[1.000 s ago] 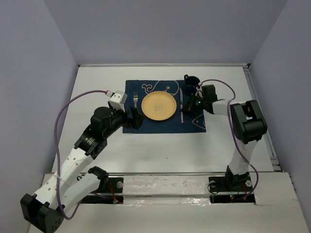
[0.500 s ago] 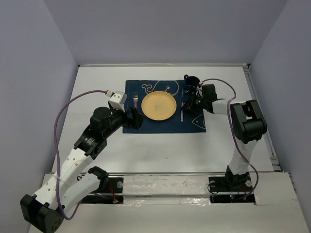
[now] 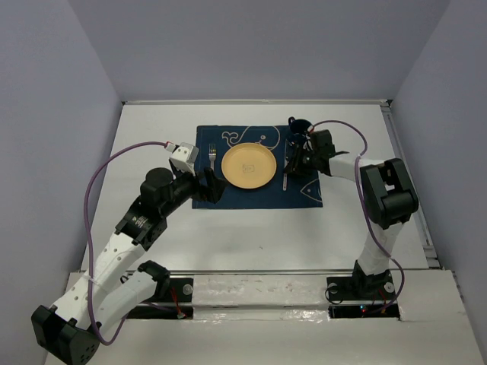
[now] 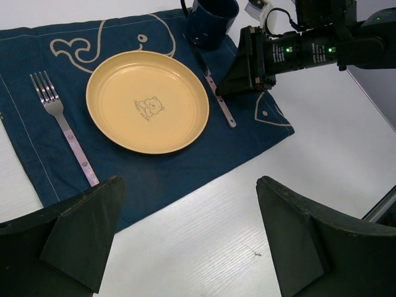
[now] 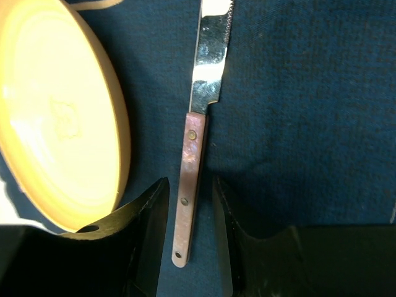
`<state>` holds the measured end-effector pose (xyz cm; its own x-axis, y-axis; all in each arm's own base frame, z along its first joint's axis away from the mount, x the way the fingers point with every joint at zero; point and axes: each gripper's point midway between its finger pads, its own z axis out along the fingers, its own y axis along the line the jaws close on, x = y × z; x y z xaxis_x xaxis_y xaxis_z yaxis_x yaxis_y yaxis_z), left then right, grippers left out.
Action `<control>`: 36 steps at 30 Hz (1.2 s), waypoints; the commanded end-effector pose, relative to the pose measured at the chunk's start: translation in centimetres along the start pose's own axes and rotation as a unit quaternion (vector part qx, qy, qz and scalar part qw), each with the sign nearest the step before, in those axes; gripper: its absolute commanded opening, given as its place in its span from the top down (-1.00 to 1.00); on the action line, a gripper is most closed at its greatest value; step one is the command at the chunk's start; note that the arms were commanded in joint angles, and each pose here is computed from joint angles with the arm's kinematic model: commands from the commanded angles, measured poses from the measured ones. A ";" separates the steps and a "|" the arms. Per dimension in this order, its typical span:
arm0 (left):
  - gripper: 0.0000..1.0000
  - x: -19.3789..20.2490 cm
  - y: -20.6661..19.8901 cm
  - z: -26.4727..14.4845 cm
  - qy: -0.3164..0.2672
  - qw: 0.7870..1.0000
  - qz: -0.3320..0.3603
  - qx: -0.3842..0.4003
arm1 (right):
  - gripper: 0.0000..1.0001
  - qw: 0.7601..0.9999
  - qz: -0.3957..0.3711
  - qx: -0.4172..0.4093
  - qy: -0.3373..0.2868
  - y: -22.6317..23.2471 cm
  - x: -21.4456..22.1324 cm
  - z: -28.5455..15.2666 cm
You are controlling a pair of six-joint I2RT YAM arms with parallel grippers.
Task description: Set the dinner table for one person
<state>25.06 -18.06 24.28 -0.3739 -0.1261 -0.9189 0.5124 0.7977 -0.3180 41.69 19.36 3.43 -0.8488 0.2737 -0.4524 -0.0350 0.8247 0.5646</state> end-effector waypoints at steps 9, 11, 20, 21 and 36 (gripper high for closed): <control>-0.98 -1.7 -0.3 -0.5 -0.033 0.999 0.010 0.003 | 0.22 0.992 -0.082 0.097 -0.021 0.7 -0.8 -0.6; -0.98 -2.0 -0.1 -0.7 -0.038 0.999 0.010 -0.003 | 0.20 0.991 -0.091 0.093 -0.032 1.5 -1.3 -1.1; -0.98 -3.2 1.2 -1.6 -0.067 0.997 0.022 -0.035 | -0.61 0.984 -0.138 0.041 -0.103 6.7 -3.3 -7.5; -0.98 -3.4 1.4 -1.8 -0.070 0.997 0.021 -0.040 | -0.67 0.984 -0.139 0.035 -0.109 6.9 -3.3 -8.2; -0.98 -6.8 5.9 -5.4 -0.160 0.972 0.001 -0.174 | -0.99 0.882 -0.159 -0.081 -0.436 10.0 -1.8 -31.1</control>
<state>26.09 -11.07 28.05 -0.1718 -0.2145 -0.9615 0.2715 0.9279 -0.2555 27.97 14.83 26.07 -0.2999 0.2963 -0.9068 -0.3588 0.8457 0.3950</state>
